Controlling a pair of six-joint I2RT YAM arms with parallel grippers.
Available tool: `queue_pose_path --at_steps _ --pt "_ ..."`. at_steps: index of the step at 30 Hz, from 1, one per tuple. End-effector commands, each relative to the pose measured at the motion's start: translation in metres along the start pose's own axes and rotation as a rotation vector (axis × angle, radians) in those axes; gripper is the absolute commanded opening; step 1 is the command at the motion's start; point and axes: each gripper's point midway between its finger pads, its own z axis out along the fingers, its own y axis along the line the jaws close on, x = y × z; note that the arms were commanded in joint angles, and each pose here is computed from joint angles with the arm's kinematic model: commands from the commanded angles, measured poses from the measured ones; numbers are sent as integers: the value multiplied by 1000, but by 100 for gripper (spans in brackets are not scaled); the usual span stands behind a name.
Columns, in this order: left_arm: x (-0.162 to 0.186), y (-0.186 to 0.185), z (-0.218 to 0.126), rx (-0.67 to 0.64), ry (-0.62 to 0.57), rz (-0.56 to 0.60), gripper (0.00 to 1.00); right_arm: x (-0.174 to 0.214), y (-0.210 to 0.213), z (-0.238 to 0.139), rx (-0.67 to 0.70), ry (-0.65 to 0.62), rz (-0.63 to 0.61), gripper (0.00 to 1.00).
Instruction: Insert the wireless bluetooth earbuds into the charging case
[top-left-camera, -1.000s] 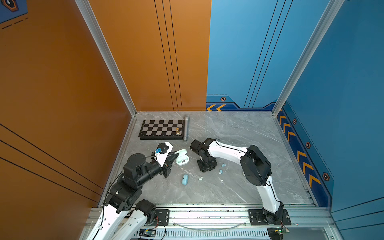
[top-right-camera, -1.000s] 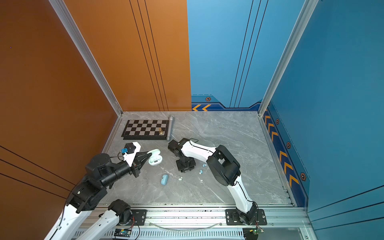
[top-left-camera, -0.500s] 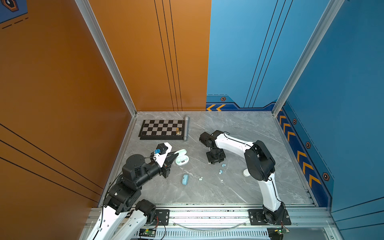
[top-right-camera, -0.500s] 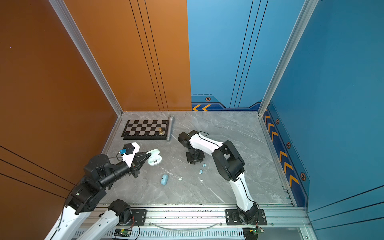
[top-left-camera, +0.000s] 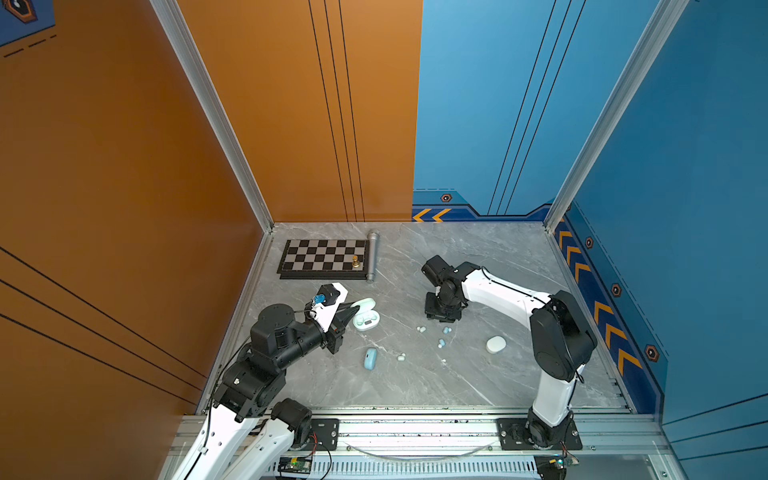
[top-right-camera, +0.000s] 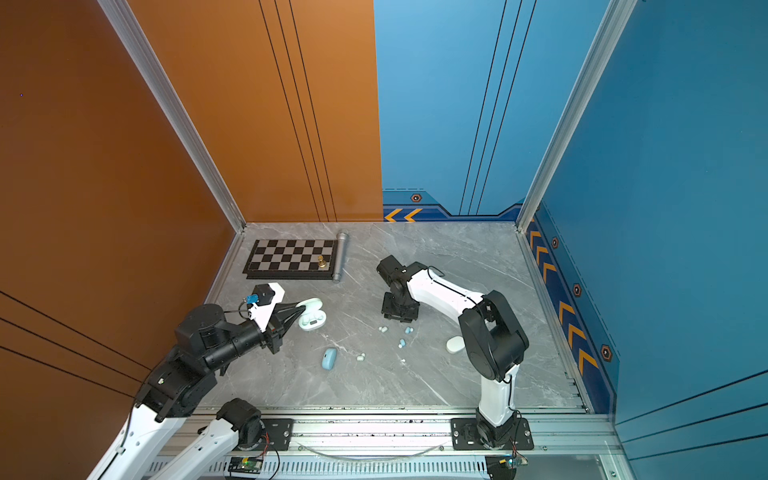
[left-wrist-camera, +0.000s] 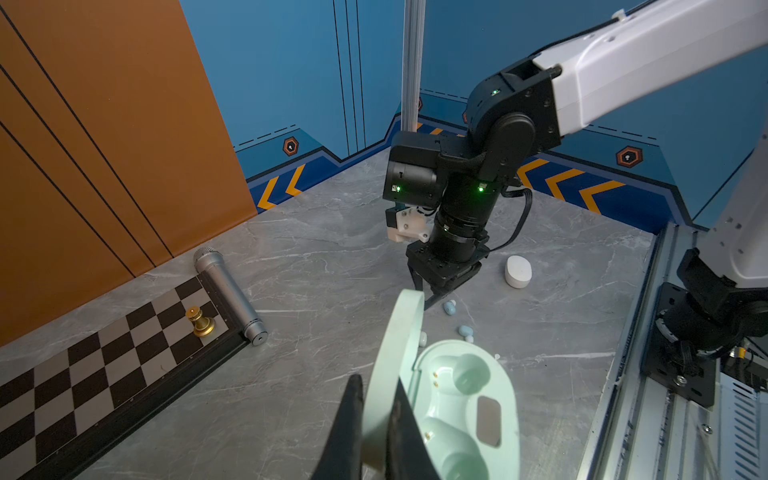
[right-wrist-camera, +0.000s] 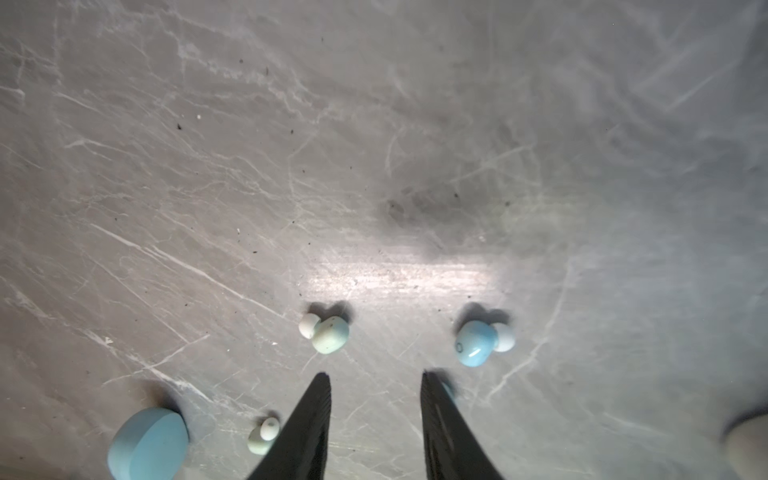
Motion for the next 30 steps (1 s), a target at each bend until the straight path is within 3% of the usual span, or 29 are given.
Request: queue_pose_path --at_steps 1,6,18,30 --pt "1 -4 4 31 -9 2 0 -1 31 8 -153 -23 181 39" --pt "3 -4 7 37 -4 3 0 0 34 23 -159 -17 242 39" --pt "4 -3 5 20 -14 7 0 0 14 33 -80 -45 257 38" --pt "4 -3 5 25 -13 12 0 19 33 19 -76 -33 109 41"
